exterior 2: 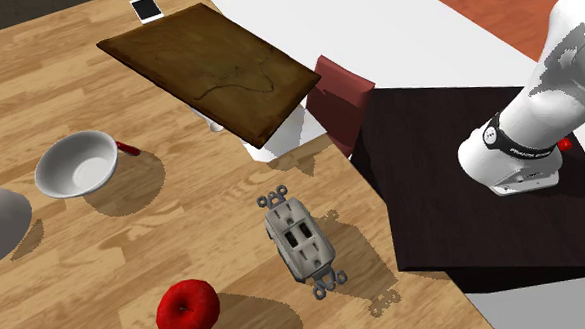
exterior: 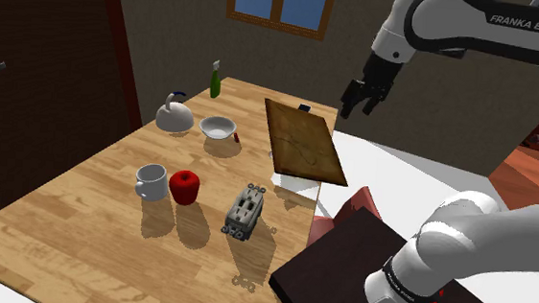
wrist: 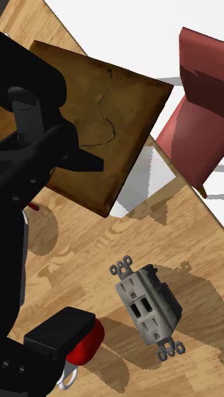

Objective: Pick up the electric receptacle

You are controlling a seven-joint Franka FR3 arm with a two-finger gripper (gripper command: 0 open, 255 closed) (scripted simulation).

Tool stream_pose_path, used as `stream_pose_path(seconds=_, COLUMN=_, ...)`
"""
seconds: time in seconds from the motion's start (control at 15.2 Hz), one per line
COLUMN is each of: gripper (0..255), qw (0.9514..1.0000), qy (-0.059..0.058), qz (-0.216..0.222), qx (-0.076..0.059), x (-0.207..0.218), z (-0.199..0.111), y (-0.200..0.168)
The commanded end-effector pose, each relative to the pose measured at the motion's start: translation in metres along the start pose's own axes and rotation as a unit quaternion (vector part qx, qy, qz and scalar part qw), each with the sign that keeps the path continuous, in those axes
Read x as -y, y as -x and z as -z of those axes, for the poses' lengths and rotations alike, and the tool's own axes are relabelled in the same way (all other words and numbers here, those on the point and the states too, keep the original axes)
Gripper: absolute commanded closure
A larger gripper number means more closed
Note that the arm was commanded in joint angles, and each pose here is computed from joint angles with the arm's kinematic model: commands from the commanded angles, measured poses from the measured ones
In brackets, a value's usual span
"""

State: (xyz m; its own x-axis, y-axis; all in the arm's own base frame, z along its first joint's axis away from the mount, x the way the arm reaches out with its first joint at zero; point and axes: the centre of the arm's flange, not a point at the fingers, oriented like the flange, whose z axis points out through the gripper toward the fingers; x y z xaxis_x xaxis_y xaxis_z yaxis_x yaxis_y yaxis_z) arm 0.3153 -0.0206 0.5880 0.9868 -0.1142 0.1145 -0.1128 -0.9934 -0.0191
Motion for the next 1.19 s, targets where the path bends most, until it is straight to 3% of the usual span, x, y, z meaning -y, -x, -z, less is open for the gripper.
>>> stream_pose_path(seconds=0.0, gripper=0, qw=1.0, qy=0.0, qz=0.0, qx=0.0, x=0.0, z=0.0, y=0.0)
stream_pose_path(seconds=0.53, gripper=0, qw=0.9952, qy=0.01, qz=-0.097, qx=0.006, x=0.072, z=-0.078, y=0.013)
stream_pose_path(seconds=0.79, gripper=0, qw=0.9893, qy=0.015, qz=-0.145, qx=0.01, x=0.108, z=-0.118, y=0.015)
stream_pose_path(seconds=1.12, gripper=0, qw=0.9785, qy=0.022, qz=-0.205, qx=0.014, x=0.153, z=-0.168, y=0.013)
